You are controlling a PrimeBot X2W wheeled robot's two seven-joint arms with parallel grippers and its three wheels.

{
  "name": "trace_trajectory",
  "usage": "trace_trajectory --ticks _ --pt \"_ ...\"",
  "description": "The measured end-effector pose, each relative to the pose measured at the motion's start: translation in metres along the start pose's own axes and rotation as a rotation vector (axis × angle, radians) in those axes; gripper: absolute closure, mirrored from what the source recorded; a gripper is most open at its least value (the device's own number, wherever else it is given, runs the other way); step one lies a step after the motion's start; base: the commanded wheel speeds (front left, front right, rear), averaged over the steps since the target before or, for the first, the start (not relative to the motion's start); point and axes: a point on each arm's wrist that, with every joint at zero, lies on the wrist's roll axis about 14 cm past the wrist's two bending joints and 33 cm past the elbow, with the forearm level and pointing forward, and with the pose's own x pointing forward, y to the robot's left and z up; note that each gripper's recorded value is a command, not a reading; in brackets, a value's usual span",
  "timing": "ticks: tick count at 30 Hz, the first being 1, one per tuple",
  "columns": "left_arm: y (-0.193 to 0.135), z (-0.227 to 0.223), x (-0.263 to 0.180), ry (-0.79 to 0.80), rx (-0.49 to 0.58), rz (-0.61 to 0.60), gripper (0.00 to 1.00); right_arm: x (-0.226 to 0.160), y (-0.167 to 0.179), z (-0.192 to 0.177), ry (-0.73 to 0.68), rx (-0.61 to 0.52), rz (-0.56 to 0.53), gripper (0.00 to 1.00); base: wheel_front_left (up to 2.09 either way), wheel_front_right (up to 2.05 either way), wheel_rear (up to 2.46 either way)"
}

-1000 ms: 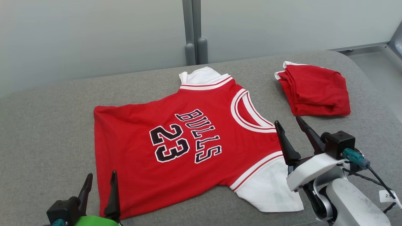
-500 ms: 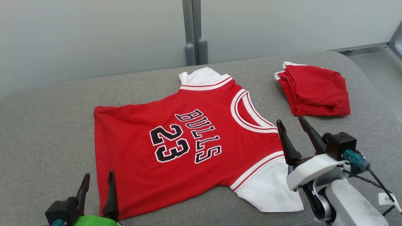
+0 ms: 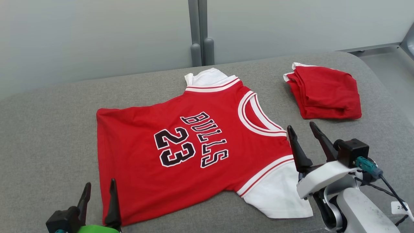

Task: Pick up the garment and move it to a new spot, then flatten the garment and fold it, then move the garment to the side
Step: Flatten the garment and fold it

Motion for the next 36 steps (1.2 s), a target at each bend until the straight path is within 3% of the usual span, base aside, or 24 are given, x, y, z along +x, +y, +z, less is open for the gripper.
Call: trace_trajectory --ticks 11,26,36 --pt "0.026 -0.05 -0.028 0.18 -0.109 0.126 0.0 -0.015 -0.008 -0.036 0.108 0.007 -0.021 0.0 0.0 0.0 0.0" --pt "0.045 -0.096 -0.049 0.366 -0.3 0.246 0.0 -0.009 -0.012 -0.048 0.144 0.018 -0.019 0.0 0.0 0.0 0.0" --pt "0.036 -0.103 -0.038 0.392 -0.366 0.229 0.0 -0.011 -0.019 -0.051 0.153 0.017 -0.032 0.0 0.0 0.0 0.0"
